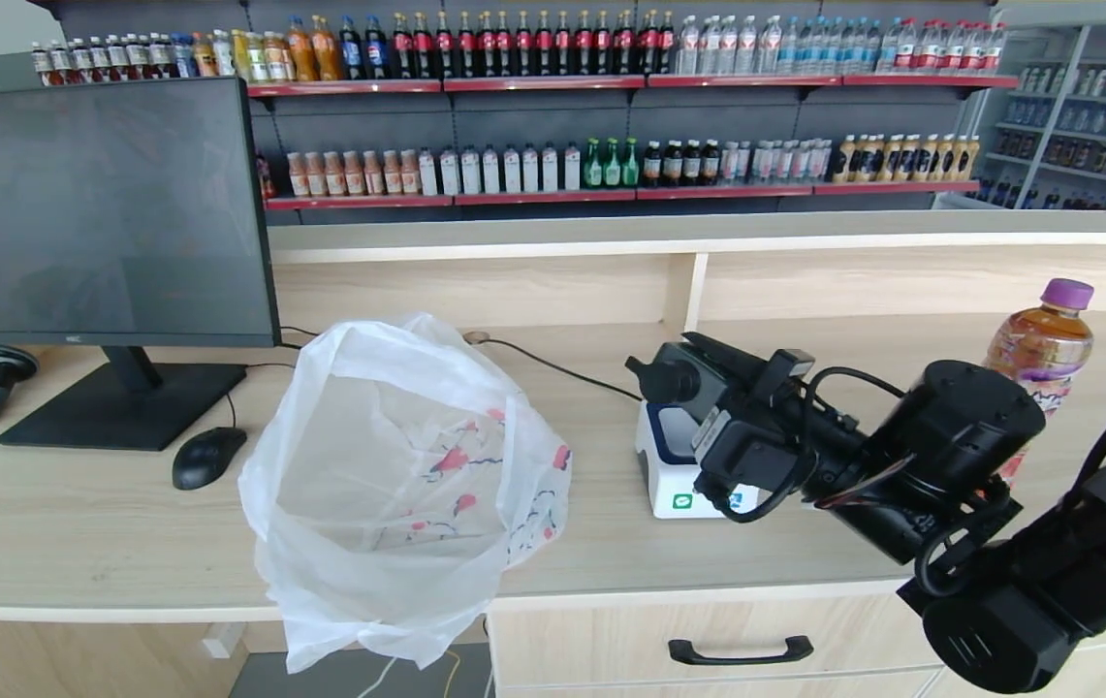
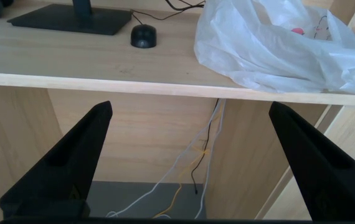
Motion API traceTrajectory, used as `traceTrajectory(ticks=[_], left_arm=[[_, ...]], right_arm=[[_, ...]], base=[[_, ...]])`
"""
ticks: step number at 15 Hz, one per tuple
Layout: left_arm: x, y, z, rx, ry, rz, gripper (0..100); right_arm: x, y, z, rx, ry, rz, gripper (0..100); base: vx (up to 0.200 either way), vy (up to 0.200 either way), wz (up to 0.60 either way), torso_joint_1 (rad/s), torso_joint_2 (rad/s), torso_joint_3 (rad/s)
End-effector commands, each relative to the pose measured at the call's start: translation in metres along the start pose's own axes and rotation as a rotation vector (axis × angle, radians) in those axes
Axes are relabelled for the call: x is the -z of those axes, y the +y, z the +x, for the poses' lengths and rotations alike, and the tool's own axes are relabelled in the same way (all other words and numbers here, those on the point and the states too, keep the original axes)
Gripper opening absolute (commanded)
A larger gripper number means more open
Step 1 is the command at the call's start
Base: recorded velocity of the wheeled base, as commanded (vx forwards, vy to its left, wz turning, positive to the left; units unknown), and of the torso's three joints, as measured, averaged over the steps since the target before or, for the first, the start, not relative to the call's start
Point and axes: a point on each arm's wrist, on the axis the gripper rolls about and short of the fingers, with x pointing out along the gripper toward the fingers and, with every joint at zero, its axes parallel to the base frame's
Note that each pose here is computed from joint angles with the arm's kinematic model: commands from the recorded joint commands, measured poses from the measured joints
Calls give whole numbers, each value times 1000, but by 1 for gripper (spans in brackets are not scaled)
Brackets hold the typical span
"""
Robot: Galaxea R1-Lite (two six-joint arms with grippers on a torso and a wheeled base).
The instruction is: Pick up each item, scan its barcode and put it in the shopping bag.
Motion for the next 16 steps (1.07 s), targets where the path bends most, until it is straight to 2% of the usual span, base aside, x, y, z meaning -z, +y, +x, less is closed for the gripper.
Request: traceTrajectory(ticks=[1, 6, 16], left_arm=[[0, 0, 0, 0, -1, 0, 100], [0, 0, 0, 0, -2, 0, 100], [0, 0, 0, 0, -2, 0, 100]], right_arm=[[3, 9, -2, -45, -19, 10, 0], [8, 24, -3, -104, -25, 25, 0], [9, 26, -2, -112, -30, 25, 0]], base=[[0, 0, 0, 0, 0, 0], [0, 0, 0, 0, 0, 0], [0, 0, 0, 0, 0, 0]])
